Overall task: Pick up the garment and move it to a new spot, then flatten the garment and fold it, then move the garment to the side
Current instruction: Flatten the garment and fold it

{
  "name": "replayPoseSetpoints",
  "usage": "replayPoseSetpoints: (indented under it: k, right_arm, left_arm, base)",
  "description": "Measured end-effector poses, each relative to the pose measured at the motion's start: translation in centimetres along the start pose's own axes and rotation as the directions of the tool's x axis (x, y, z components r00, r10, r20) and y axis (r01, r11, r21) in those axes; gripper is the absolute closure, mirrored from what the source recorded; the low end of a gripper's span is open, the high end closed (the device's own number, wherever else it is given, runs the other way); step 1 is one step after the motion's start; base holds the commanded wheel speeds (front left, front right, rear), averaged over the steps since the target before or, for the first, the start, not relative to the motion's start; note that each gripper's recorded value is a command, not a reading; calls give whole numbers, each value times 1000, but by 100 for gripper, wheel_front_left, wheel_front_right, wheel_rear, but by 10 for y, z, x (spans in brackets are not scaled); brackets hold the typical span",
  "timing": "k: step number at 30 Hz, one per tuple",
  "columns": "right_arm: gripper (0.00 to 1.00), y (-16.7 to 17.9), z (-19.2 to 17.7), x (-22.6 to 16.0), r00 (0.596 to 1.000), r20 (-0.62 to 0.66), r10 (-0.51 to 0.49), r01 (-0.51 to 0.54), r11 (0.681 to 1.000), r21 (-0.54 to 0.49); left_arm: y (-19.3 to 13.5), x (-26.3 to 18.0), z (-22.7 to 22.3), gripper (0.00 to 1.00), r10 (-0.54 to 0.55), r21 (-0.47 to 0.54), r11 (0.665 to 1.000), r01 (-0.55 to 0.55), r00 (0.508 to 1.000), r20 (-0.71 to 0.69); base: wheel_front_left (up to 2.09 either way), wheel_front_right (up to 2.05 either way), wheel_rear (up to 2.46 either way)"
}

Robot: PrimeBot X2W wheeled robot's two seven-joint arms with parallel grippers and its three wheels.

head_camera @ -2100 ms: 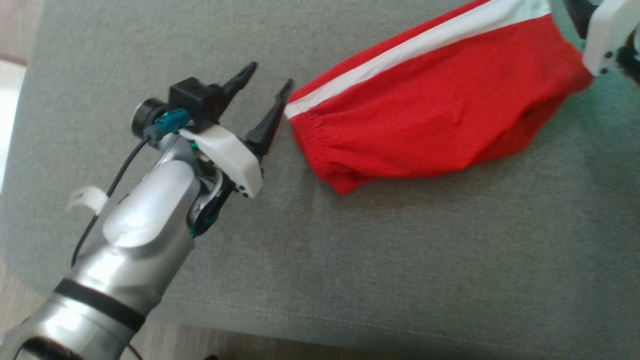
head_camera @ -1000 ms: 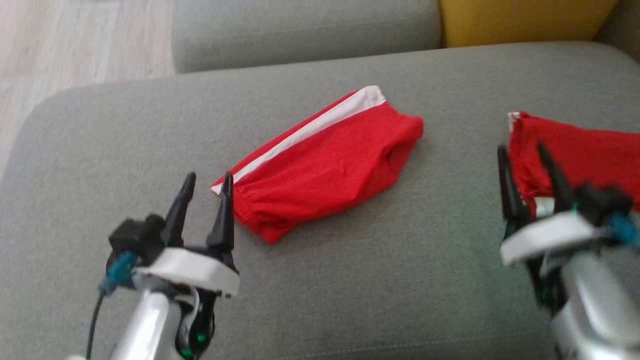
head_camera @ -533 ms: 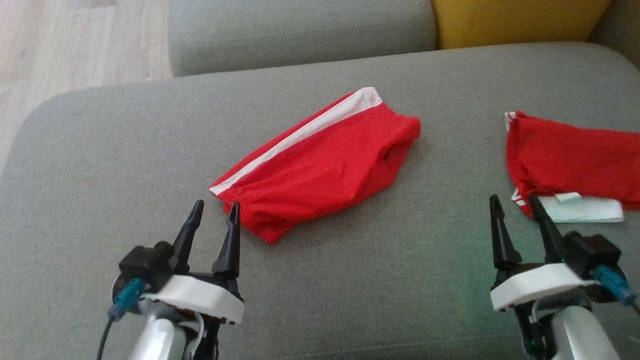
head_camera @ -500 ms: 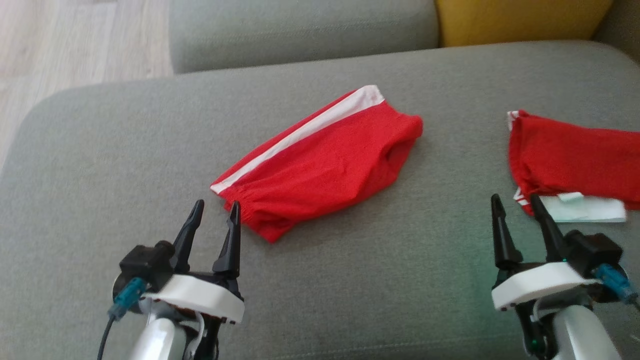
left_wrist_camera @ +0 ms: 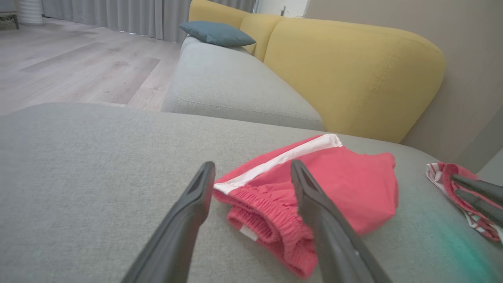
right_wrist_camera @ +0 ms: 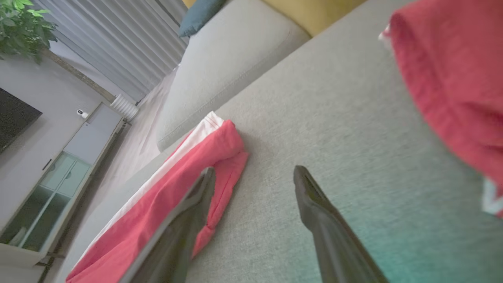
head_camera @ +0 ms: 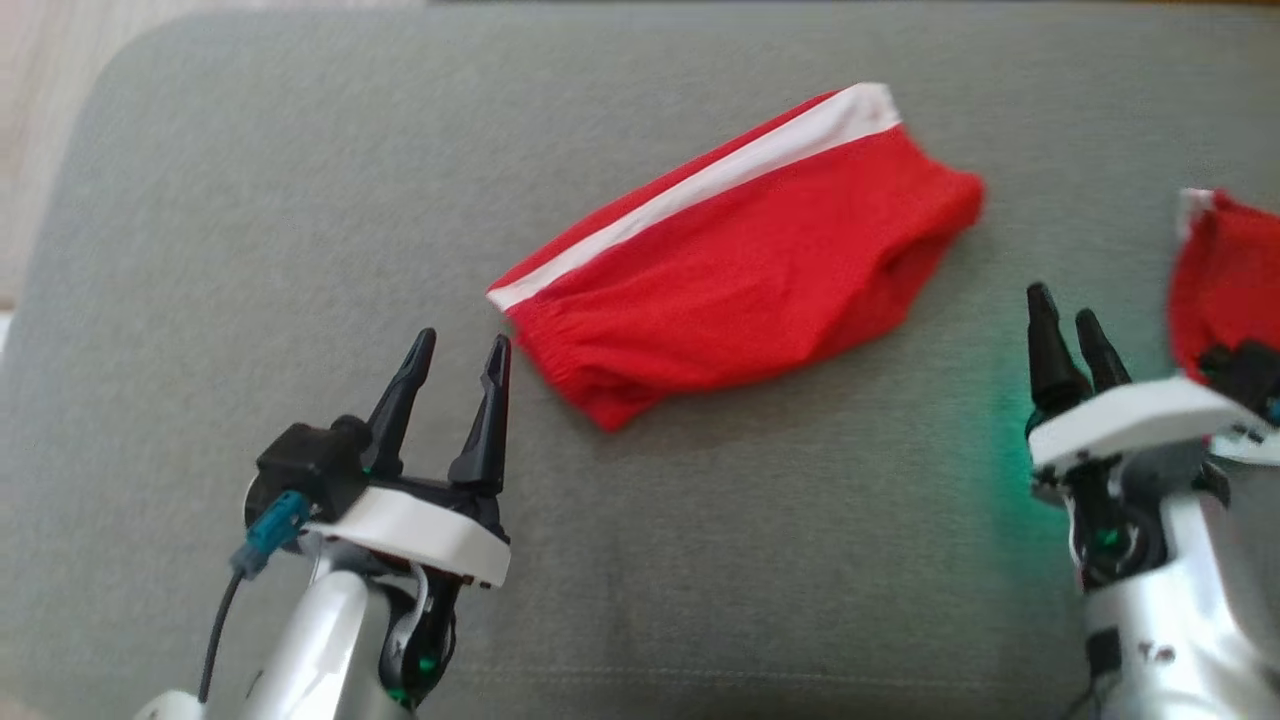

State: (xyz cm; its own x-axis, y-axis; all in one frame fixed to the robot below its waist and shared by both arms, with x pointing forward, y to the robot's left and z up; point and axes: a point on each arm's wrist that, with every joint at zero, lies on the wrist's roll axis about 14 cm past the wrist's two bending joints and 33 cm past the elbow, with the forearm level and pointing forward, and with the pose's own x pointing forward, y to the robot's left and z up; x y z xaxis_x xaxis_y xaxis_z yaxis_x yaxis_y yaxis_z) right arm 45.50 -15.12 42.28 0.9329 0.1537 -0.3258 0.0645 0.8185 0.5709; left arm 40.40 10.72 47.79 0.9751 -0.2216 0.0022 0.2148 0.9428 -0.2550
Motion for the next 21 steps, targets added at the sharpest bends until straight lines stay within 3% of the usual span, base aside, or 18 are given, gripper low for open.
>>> replayPoseSetpoints:
  k: [9,21]
  right_arm:
    - [0,19,-35,49,985,-165,46,-5,971,240]
    - [0,32,-42,83,969,-236,71,5,952,307]
  left_arm:
    - [30,-4,-2,0,85,7,996,-85,996,-11]
    - [48,-13,-1,0,146,20,989,-146,989,-13]
  base:
    - [0,0,0]
    - [0,0,0]
